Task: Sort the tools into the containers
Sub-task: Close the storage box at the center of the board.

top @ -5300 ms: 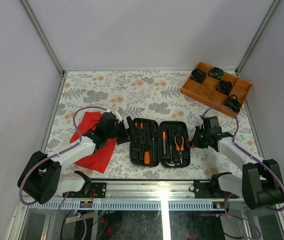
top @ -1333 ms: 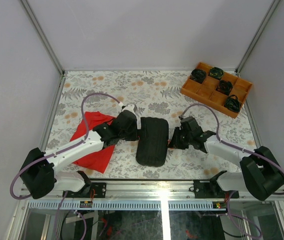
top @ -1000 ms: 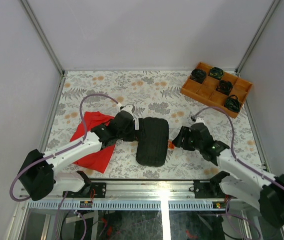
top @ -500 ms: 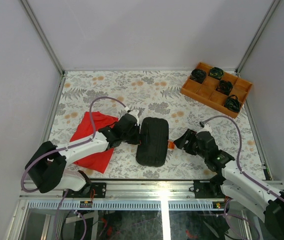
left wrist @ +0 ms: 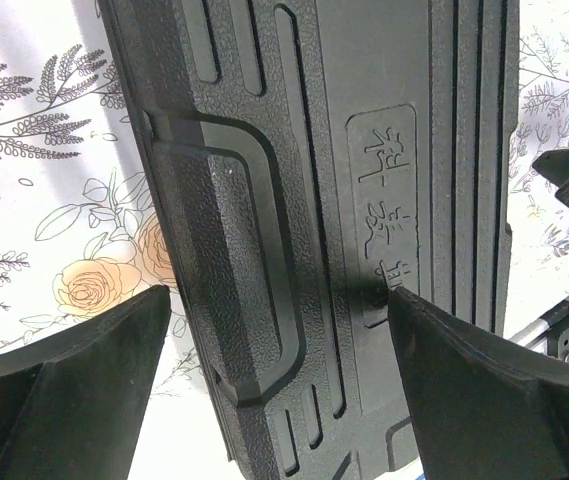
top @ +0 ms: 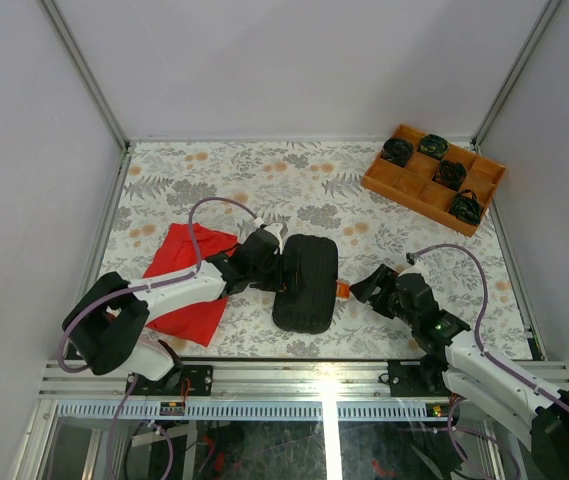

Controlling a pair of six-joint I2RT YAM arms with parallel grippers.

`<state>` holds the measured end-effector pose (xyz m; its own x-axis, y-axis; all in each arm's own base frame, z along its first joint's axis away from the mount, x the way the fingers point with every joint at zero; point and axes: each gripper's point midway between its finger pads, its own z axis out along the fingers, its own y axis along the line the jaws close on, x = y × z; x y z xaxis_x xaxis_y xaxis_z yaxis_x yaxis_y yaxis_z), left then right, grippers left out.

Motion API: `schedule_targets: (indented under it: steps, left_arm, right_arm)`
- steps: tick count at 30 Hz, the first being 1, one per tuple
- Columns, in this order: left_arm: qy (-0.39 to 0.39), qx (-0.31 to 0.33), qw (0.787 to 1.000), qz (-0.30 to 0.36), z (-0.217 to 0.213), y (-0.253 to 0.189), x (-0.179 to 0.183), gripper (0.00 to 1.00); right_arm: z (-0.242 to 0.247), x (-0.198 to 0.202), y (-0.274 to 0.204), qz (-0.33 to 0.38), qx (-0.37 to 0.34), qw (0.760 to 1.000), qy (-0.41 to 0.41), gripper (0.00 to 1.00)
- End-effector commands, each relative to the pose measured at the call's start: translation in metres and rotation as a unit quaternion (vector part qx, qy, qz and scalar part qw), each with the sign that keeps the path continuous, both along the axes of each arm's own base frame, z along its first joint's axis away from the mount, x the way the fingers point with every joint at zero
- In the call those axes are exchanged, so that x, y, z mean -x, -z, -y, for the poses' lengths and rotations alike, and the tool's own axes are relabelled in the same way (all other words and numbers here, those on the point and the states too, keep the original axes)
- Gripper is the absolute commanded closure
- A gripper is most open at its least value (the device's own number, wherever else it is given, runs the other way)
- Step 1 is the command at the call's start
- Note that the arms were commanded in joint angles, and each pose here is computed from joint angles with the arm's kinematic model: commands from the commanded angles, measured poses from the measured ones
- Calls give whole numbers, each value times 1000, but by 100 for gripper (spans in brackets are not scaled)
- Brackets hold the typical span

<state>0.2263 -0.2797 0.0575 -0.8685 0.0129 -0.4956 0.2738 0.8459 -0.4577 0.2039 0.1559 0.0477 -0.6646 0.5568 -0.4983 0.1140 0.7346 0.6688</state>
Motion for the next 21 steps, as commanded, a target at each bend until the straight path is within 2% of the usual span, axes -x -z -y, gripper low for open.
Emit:
schedule_targets:
  steps: [1, 7, 21]
  left_arm:
    - [-23, -76, 996, -37, -30, 41, 10, 14]
    - [-28, -87, 995, -50, -37, 52, 17, 16]
    - [-23, -99, 993, -57, -40, 58, 20, 16]
  right_arm:
    - [-7, -9, -16, 31, -26, 999, 3, 24]
    - [-17, -7, -17, 33, -56, 998, -13, 14]
    - [-29, -6, 4, -4, -70, 997, -23, 12]
